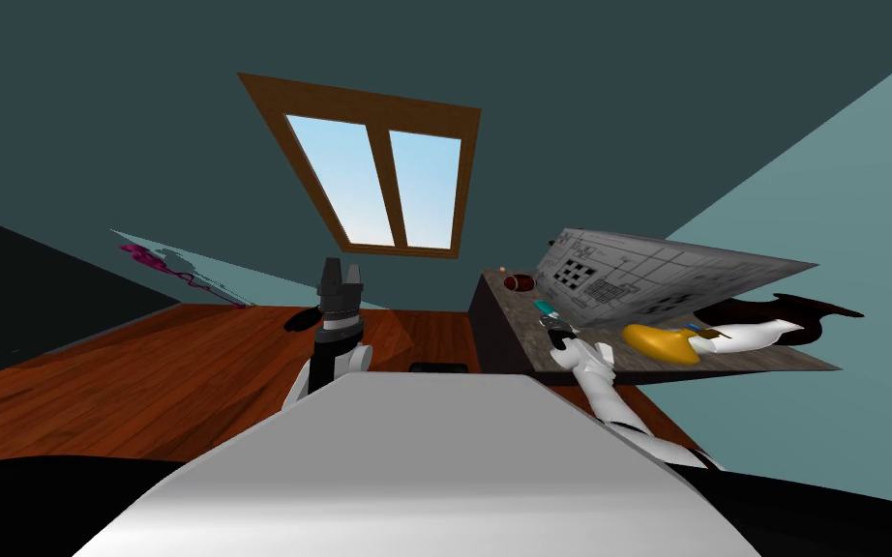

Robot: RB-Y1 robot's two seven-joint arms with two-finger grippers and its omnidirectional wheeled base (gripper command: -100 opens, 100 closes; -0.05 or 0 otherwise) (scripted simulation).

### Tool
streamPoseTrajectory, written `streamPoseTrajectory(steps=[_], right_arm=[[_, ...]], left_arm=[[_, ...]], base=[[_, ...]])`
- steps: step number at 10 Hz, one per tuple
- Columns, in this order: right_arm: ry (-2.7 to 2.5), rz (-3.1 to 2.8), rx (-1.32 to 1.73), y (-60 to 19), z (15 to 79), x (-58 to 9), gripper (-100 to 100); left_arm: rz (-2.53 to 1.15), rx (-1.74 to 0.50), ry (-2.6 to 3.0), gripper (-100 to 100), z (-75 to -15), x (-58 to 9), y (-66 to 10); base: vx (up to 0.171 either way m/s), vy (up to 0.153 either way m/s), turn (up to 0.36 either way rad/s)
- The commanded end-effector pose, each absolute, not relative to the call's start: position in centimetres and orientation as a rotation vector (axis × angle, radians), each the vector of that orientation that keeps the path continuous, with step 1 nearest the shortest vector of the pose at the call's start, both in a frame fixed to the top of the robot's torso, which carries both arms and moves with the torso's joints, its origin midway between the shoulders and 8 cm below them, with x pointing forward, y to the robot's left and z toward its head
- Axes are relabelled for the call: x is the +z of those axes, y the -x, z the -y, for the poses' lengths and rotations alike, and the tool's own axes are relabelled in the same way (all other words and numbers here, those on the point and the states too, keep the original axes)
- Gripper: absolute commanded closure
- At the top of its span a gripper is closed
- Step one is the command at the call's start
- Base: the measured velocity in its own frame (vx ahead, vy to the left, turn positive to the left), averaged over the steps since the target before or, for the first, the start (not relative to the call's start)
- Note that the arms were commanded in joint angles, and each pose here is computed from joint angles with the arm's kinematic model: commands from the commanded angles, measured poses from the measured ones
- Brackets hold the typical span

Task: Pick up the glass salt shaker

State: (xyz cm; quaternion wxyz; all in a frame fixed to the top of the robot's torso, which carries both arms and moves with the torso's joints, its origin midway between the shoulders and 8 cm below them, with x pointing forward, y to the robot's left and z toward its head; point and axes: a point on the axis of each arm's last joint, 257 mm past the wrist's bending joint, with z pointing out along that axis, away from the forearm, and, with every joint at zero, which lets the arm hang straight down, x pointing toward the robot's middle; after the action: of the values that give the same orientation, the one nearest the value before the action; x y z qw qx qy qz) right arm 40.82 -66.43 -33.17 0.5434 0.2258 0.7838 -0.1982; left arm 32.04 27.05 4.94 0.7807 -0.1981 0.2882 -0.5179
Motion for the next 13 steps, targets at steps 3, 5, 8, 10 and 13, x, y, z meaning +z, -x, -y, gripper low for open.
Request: streamPoseTrajectory(steps=[3,5,8,10,13], right_arm=[[-0.521,-1.883,-0.453,-38.5,64.1,-35.4,100],[-0.524,-1.894,-0.445,-37.2,62.6,-36.3,100],[-0.499,-1.881,-0.439,-36.3,61.7,-35.5,100],[-0.524,-1.903,-0.432,-34.2,60.2,-37.1,100],[-0.497,-1.883,-0.43,-34.0,59.7,-35.7,100]], left_arm=[[-0.623,-1.119,0.428,0,-27.0,4.9,-32.0],[-0.622,-1.119,0.428,0,-27.0,4.9,-32.0],[-0.622,-1.119,0.428,0,-27.0,4.9,-32.0],[-0.623,-1.119,0.428,0,-27.0,4.9,-32.0],[-0.622,-1.119,0.428,0,-27.0,4.9,-32.0]], base=[[0.068,-0.046,-0.015],[0.06,-0.057,-0.007],[0.046,-0.029,-0.002],[0.086,-0.065,-0.019],[0.011,-0.003,-0.003]])
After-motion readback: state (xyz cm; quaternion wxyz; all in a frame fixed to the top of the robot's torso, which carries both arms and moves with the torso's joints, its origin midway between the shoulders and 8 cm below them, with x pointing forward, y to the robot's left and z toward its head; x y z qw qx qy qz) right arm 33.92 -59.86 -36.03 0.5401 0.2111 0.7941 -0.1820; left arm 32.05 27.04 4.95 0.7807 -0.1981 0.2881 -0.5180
